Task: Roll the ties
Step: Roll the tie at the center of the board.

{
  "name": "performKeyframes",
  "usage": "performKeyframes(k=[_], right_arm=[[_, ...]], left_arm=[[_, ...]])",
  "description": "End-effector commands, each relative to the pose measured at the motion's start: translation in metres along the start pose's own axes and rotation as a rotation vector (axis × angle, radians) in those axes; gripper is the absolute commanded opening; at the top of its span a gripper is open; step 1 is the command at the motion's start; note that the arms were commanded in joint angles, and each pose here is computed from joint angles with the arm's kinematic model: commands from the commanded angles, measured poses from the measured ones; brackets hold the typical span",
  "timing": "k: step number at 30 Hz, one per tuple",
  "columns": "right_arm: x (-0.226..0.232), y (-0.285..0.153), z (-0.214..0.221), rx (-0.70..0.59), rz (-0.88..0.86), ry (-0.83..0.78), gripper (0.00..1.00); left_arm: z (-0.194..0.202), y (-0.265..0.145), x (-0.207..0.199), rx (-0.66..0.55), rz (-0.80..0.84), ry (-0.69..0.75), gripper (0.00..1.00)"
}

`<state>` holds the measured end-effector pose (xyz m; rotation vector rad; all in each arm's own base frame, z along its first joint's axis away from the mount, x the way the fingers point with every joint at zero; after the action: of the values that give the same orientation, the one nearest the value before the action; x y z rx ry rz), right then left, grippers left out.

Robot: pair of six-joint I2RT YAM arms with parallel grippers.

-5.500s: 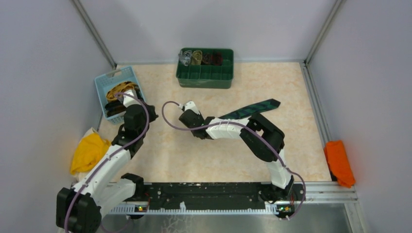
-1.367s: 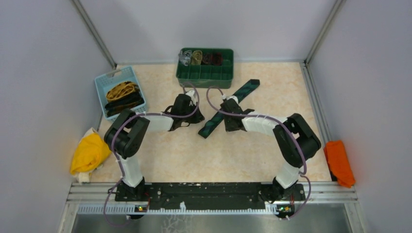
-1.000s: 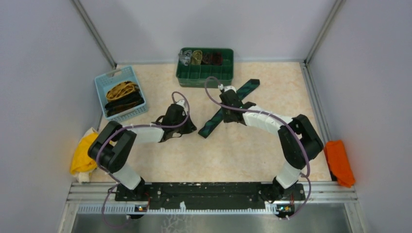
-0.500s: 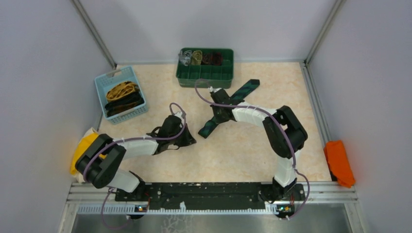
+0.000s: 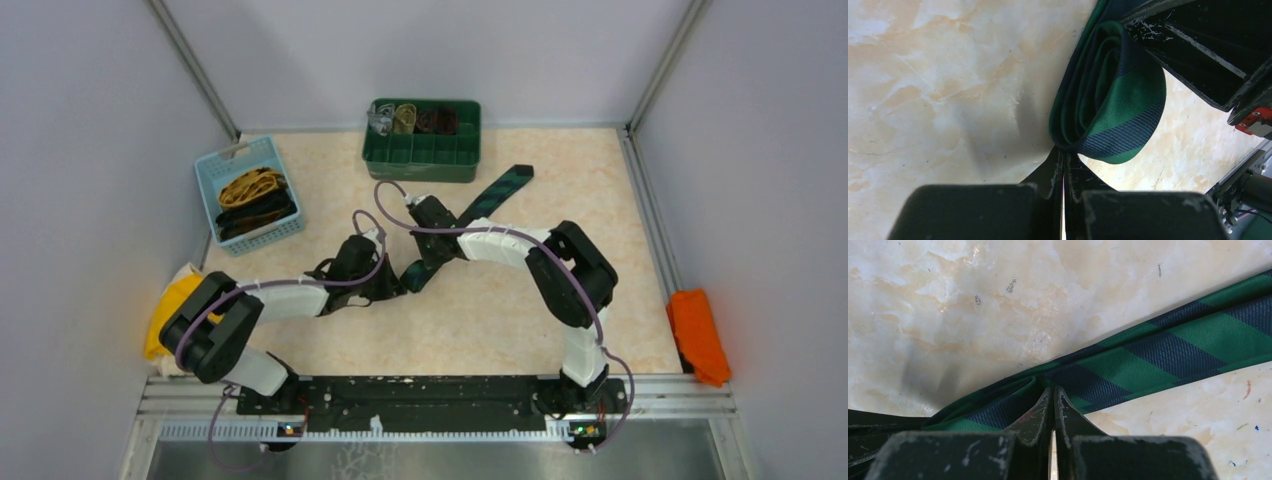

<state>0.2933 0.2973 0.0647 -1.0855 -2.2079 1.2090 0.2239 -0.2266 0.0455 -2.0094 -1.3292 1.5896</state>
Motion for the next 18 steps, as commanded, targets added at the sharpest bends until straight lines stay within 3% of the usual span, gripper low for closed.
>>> performKeyframes(k=[1,4,8,14,18], right_arm=[[0.010,0.002,0.009,0.023,-0.022,0.018,0.00],[0.010,0.001,0.009,0.022,-0.013,0.016,0.00],[-0.010,-0.009,-0.005,-0.011,0.126,0.001,0.00],[-0.030,-0.051,-0.039,-0.151,0.259,0.024,0.01],[-0.034,-0.070,-0.031,-0.150,0.269,0.037,0.01]], left_arm=[[0.015,-0.006,0.029,0.041,-0.137,0.025,0.00],[0.015,-0.008,0.032,0.040,-0.159,0.033,0.00],[0.010,-0.015,0.041,0.014,-0.248,0.026,0.00],[-0.002,-0.035,0.055,-0.071,-0.416,-0.006,0.00],[-0.019,-0.045,0.052,-0.164,-0.447,-0.015,0.00]])
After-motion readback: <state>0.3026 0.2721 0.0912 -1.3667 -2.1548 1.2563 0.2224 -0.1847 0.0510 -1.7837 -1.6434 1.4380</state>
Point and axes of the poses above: each gripper's point midway between its finger pads, its own y axis out along the fingers, its own x axis along the line the jaws close on, z = x × y, the point moved 4 cm from there along -y, back along the fingers, and after that the axes turned 12 degrees about -y, right-handed, at the moved point
